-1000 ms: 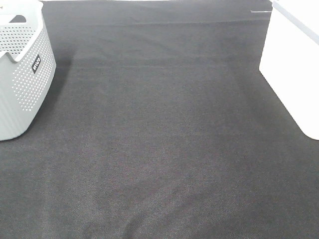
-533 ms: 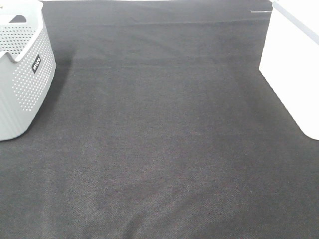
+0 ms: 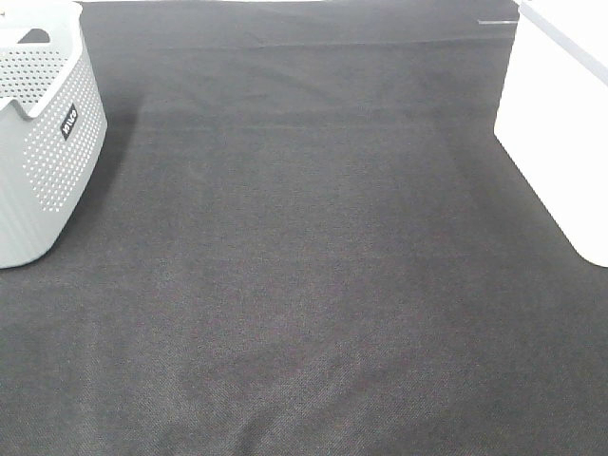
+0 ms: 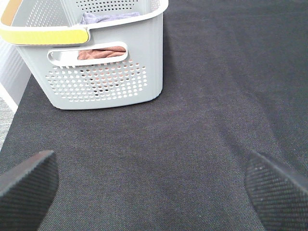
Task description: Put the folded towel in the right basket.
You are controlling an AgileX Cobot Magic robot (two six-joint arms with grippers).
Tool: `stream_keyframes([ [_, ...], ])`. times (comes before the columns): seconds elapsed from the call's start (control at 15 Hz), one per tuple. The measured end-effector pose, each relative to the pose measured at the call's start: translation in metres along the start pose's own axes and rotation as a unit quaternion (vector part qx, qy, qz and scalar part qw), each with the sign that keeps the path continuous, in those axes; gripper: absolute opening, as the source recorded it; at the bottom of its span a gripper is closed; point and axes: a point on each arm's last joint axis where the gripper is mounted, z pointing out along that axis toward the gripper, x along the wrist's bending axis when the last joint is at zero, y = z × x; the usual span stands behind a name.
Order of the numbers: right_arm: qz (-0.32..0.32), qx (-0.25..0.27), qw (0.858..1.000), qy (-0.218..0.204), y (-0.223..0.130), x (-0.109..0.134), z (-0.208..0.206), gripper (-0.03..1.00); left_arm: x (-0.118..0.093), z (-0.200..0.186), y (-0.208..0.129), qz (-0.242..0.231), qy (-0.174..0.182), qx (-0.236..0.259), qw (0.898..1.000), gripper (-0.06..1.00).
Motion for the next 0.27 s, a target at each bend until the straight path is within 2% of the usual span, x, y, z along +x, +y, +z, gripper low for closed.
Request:
stream_keyframes([
  [0.27,0.0,0.0,1.0,0.0,0.0,0.0,0.0,0.96,0.0,0.0,0.0,0.0,0.0,0.0,1.0,0.98],
])
